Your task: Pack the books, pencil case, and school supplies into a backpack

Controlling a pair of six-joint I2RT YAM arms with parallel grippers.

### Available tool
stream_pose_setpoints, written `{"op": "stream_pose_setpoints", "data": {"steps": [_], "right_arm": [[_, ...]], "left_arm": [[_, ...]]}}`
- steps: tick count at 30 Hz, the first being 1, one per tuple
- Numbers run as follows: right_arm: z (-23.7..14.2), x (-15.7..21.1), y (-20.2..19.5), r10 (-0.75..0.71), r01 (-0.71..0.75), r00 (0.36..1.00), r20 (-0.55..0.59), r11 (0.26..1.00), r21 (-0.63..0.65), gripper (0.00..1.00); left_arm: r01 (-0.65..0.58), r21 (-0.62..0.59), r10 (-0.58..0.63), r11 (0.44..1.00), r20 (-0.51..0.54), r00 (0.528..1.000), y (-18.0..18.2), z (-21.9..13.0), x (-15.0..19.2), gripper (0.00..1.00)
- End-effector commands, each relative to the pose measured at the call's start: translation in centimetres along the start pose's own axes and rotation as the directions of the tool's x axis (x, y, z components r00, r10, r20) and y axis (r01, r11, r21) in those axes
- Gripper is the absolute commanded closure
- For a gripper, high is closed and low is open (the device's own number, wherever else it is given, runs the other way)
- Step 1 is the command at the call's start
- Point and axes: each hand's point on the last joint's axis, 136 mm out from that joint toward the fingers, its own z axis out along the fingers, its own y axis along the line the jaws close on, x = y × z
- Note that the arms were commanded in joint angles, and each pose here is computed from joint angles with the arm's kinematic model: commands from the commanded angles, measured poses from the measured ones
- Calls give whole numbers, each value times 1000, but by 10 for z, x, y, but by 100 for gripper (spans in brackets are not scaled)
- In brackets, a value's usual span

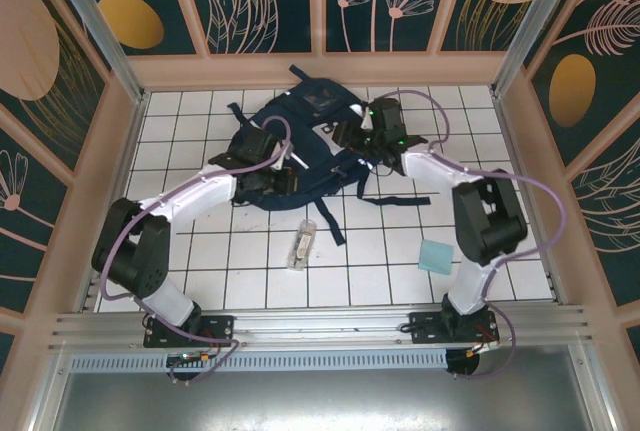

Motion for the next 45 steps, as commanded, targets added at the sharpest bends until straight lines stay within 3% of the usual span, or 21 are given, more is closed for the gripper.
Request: {"op": "stream_pose_setpoints", "data": {"steps": [1,5,11,20,26,27,29,31,34,39,45], "right_arm": [[-29,8,4,36,-36,999,12,999,15,49],[-46,42,-10,133,-133,990,-36,991,16,45],[-56,75,-29,266,-265,963,-47,964,17,45],[-39,59,-8,320,-319,947,-14,937,-139,49],[-15,62,-4,332,-335,942,-49,931,-146,48],[-11,64,-5,333,-337,941,-51,931,-142,51],[-3,67,-10,330,-333,943,-44,935,-125,81],[-2,67,-21,338,-338,941,-16,937,-93,100],[-10,65,-34,332,-330,943,33,942,-60,100],[-31,54,-50,294,-296,950,101,955,2,100],[-46,46,-65,249,-259,959,133,964,58,100]], "left_arm": [[30,232,-33,972,8,999,-67,11,-9,100],[20,291,-18,956,-8,1000,-97,30,-9,100],[-37,344,37,938,6,999,-133,31,-16,100],[-36,274,42,961,-16,999,-116,33,-1,100],[-31,271,38,962,-20,999,-111,31,6,100],[-32,273,39,961,-20,999,-112,32,6,100],[-43,275,50,960,-18,999,-113,30,5,100],[-55,258,58,965,-6,998,-111,26,2,100],[-72,171,71,983,10,997,-92,22,0,100],[-76,-10,76,997,-15,997,-27,10,1,100],[-96,-300,83,949,-55,995,69,-9,3,100]]}}
